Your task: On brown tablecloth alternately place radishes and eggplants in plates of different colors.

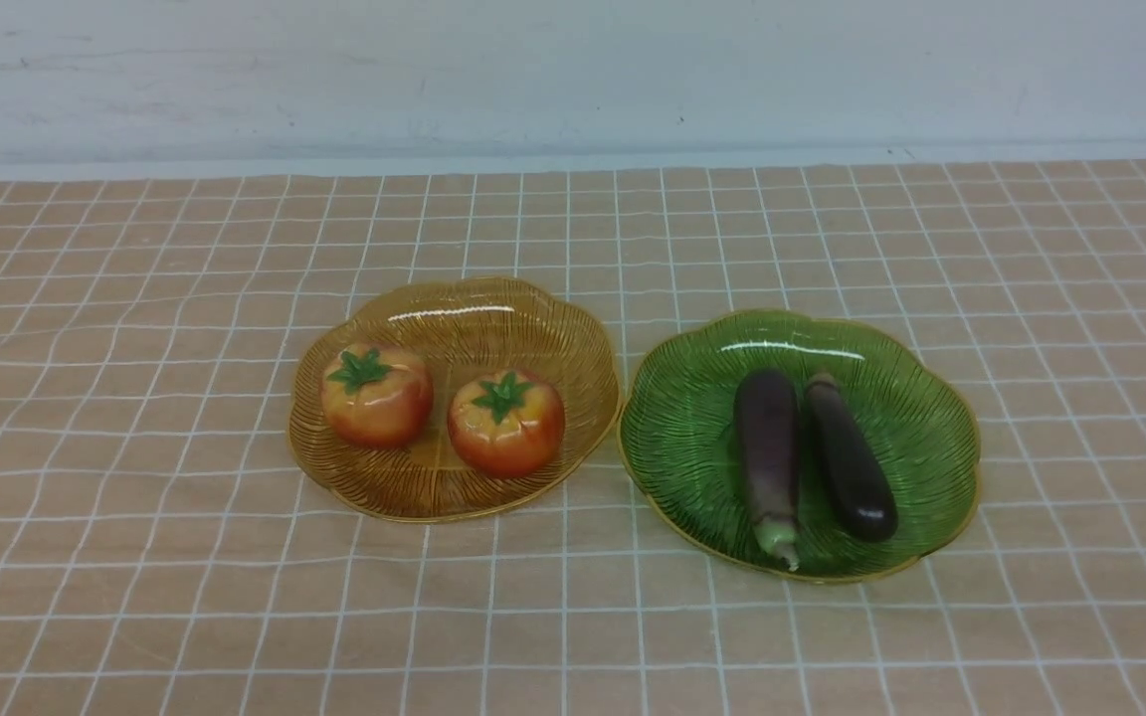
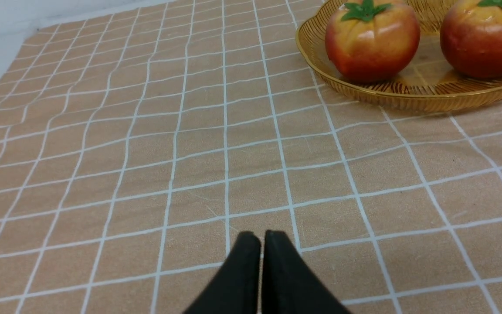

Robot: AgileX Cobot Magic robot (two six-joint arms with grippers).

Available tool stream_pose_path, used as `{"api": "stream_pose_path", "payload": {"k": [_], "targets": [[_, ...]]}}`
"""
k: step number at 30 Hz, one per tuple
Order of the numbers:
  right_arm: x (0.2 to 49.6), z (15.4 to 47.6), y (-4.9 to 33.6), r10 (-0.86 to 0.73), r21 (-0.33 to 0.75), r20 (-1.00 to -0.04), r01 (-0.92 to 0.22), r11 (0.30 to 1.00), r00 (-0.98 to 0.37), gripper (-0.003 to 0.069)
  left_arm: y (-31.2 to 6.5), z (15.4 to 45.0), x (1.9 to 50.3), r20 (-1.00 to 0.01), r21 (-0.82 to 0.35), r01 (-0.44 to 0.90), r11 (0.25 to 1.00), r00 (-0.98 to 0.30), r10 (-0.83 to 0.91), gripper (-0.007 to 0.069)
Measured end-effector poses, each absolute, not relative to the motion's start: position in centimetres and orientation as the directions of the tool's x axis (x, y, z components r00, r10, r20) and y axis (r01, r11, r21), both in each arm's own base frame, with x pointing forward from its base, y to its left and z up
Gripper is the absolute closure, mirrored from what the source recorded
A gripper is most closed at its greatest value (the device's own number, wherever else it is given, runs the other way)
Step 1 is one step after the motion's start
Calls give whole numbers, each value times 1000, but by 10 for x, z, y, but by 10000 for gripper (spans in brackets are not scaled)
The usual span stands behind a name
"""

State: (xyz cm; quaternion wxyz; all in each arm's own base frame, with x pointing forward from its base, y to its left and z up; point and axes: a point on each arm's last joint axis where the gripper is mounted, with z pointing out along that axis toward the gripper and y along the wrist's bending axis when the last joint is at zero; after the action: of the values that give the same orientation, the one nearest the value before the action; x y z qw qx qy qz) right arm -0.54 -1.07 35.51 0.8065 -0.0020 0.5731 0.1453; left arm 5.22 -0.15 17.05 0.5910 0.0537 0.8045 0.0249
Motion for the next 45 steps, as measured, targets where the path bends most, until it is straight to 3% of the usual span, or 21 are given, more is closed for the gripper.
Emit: {"api": "stream_pose_path", "payload": {"k": [16,30,38,45], "targets": [[-5,355,-11,231,162,-925,-236,958,301,675,-1,171,52,-948,104,57,993,-296,116,629],[-3,350,-13,54,12,-958,-149,989,280,675,-2,171,52,-948,104,57,993,-296,116,629],[-4,348,-5,-36,-98,-959,-210,973,280,675,-2,171,52,-948,104,57,993,-296,116,629],[-5,348,0,-5,-82,-961,-270,959,275,675,-2,171,52,-948,104,57,993,-296,116,629]]}}
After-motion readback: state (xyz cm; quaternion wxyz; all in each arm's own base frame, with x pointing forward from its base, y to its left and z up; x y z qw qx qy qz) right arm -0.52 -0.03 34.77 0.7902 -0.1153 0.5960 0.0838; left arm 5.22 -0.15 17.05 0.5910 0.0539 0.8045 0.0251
